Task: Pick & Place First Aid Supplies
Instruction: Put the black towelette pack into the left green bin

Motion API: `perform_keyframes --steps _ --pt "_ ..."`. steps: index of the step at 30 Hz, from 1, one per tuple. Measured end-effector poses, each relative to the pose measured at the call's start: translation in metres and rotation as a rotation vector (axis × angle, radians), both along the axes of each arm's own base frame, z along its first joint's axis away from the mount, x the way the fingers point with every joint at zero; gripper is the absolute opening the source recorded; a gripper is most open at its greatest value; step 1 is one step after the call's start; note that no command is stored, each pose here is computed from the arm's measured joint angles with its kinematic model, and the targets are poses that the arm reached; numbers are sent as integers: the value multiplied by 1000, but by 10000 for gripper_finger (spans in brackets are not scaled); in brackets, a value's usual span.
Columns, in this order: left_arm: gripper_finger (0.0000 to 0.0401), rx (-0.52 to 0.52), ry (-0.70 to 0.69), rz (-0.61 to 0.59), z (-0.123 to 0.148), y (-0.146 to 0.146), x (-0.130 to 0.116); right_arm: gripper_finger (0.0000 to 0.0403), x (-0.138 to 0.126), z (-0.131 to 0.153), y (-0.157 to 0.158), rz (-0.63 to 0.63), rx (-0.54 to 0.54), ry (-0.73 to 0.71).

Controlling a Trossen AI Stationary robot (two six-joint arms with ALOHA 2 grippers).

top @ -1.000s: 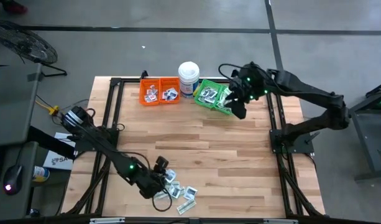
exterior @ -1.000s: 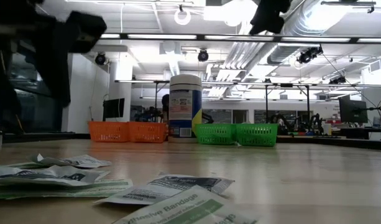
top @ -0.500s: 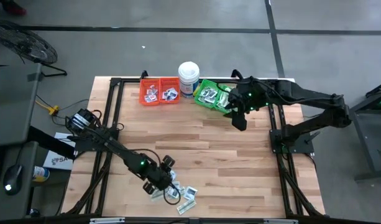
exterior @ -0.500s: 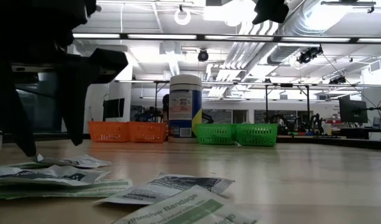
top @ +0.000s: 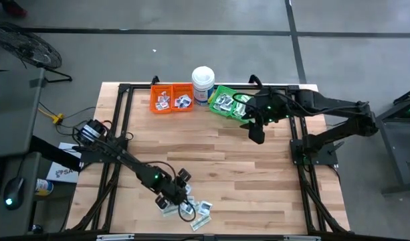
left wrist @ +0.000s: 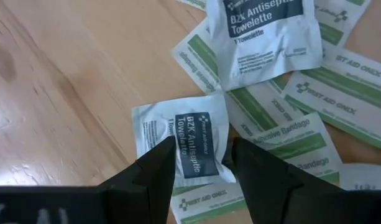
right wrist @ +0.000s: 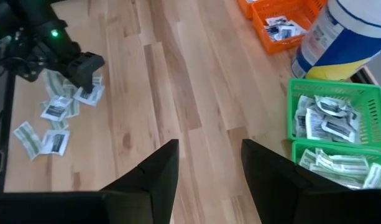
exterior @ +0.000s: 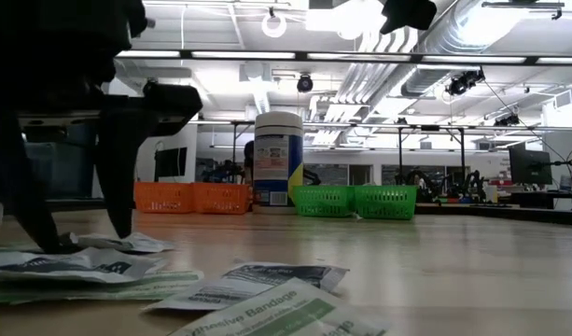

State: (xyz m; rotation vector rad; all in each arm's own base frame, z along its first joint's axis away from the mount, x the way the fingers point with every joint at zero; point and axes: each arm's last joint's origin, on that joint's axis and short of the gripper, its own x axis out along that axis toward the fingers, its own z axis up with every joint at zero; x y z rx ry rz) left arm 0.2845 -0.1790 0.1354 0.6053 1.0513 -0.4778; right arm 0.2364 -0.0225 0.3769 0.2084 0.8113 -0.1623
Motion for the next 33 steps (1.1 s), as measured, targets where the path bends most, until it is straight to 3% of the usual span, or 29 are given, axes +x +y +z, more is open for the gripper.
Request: perform_keyframes --steps 5,14,22,29,33 --pt "134 18 -7 14 -3 0 1 168 0 0 1 -7 -14 1" --pt "8 11 -5 9 2 -3 4 168 0 0 1 -11 -13 1" --pt "3 44 13 5 19 -7 13 168 0 0 1 -11 -13 1" --pt "1 146 -9 -53 58 -13 25 168 0 0 1 -5 -10 2" --pt "1 194 -66 -84 86 -16 34 168 2 0 5 79 4 -12"
